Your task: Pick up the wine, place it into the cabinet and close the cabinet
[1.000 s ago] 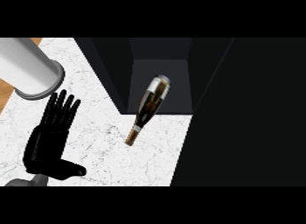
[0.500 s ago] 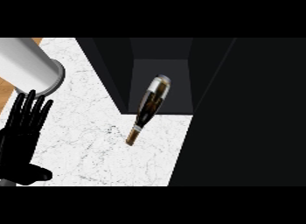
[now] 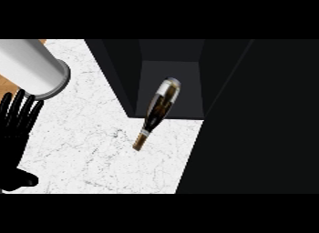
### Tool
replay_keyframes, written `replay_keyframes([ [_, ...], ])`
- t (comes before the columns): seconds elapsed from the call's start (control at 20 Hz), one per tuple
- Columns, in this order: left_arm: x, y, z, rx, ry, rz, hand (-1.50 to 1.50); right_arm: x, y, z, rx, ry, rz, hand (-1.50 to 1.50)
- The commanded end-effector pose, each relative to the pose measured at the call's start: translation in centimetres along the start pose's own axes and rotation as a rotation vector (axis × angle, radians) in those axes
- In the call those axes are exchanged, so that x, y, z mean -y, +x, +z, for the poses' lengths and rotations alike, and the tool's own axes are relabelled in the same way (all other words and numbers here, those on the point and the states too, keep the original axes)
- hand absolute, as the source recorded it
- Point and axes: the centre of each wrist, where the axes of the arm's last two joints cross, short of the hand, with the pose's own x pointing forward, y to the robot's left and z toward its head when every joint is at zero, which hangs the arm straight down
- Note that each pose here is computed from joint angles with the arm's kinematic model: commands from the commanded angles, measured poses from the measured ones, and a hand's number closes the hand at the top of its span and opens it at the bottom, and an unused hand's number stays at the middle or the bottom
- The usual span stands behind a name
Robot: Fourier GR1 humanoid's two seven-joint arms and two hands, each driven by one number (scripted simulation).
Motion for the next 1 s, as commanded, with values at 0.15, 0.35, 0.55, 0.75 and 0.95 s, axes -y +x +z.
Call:
replay_keyframes([
  [0.15, -0.8, 1.7, -1.4, 0.018, -0.025, -0.011, -1.50, -1.1, 2.9, -1.7, 0.132, 0.029, -0.231, 1.50],
  [0.35, -1.4, 1.3, 0.0, 0.000, -0.026, -0.006, -1.50, -1.0, 2.8, -2.6, 0.116, 0.041, -0.220, 1.50],
  [0.55, -0.7, 2.2, -1.7, -0.003, -0.058, -0.010, -1.50, -0.7, 2.3, -5.1, 0.105, 0.028, -0.195, 1.50],
  [0.75, -2.2, 1.9, -0.6, -0.031, -0.034, -0.005, -1.50, -0.9, 2.2, -9.8, 0.100, -0.003, -0.192, 1.50],
  [0.95, -2.6, 2.0, -0.8, -0.006, -0.019, -0.014, -1.50, -2.0, 3.6, -16.3, 0.096, 0.014, -0.189, 1.50],
])
